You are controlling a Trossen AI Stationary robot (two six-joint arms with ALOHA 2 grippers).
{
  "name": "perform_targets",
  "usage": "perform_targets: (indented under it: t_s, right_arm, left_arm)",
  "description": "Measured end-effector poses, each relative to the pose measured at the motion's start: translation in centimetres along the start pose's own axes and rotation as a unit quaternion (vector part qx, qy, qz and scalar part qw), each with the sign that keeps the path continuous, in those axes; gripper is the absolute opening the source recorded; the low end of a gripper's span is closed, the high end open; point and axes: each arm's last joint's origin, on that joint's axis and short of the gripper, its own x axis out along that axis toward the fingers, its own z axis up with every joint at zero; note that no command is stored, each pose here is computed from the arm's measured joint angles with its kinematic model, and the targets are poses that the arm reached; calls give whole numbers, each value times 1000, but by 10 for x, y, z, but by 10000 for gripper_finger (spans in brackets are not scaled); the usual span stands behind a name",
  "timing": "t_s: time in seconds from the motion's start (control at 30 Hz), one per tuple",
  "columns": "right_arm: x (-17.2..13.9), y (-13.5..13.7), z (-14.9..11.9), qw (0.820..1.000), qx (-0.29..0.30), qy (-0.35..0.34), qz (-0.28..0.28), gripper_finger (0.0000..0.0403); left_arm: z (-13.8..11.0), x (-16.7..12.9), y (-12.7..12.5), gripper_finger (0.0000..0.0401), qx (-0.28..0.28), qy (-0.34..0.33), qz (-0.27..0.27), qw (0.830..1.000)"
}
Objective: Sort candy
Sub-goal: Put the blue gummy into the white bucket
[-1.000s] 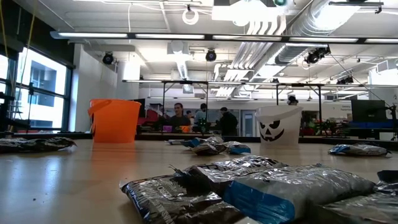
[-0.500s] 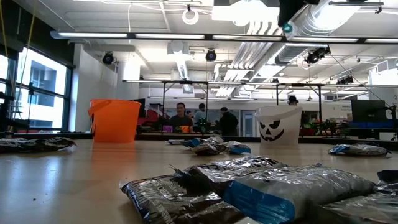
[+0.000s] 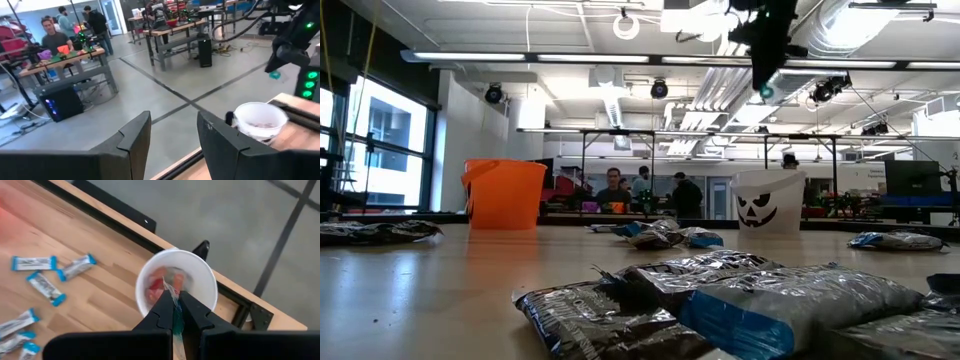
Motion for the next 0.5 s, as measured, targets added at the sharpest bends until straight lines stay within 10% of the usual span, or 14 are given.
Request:
perform_targets:
  t_s: [0.5]
  right_arm:
    - [16,-15,4,999,0,38,22,67]
  left_arm:
    - [5,14,26,149,24,4,51,998]
